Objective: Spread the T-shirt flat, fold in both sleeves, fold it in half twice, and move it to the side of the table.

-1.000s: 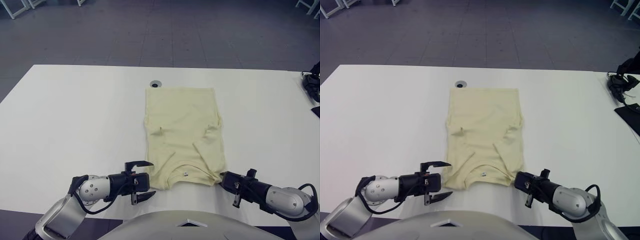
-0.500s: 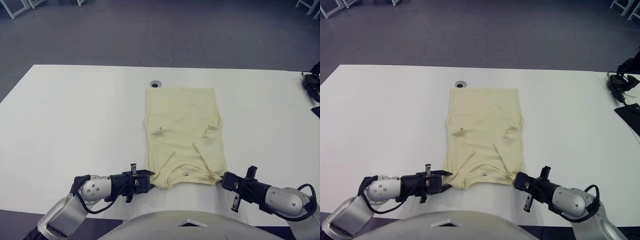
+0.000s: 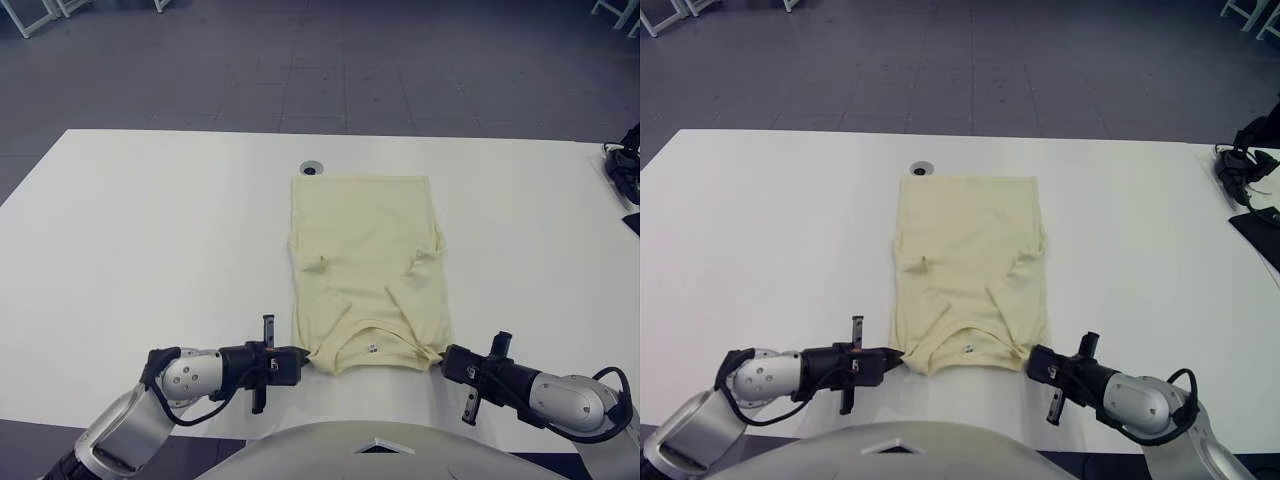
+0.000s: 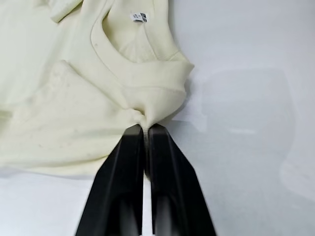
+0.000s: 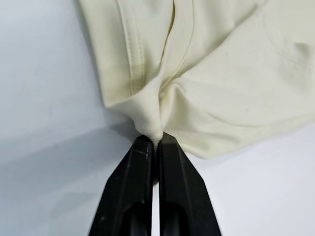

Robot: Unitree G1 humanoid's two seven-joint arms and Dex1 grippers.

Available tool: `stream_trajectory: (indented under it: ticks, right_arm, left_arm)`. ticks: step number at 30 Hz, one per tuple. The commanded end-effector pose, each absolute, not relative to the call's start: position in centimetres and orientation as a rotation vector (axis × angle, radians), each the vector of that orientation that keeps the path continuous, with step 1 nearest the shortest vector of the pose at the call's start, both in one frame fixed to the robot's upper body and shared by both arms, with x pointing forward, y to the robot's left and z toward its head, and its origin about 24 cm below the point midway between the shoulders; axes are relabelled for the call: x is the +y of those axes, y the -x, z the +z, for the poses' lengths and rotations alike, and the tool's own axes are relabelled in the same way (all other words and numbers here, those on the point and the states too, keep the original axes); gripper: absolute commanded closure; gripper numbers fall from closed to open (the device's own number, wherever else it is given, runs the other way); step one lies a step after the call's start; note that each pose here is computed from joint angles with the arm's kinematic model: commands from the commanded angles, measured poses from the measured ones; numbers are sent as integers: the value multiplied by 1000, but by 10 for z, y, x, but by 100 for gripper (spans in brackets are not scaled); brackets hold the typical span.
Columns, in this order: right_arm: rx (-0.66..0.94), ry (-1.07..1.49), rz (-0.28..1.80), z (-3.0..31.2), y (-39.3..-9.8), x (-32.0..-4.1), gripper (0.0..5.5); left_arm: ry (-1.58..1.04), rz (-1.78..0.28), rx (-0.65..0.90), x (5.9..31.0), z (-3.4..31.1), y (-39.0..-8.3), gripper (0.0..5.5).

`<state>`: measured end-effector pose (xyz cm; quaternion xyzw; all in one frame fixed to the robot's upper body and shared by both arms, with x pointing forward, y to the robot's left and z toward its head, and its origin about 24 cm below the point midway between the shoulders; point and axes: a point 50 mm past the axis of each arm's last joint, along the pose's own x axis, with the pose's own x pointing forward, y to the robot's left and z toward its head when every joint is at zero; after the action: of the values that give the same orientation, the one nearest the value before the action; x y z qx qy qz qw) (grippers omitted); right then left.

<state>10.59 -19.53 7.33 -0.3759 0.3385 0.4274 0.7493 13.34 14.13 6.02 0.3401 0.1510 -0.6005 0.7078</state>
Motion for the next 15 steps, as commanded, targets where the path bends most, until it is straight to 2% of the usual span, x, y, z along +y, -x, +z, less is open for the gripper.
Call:
stream_trajectory:
  ticks: [1,5,9,12,15]
  right_arm:
    - [765,798,1024,74,-97,-193,550]
    - [738,806,1124,86,-94,-194,550]
    - [678,842,1300,109,-95,-197,550]
    - [685,872,1398,128,-97,-204,550]
    - [682,923,1434,143,-108,-212,550]
  left_arm:
    - [-789,-1336,321,146,67,-141,549]
    - [-771,-1337,327,155,72,-147,549]
    - [-651,-1438,309,171,98,-158,549]
    - [-566,-1577,298,186,119,-150,549]
    - [-501,-1632,270,194,139,-140,549]
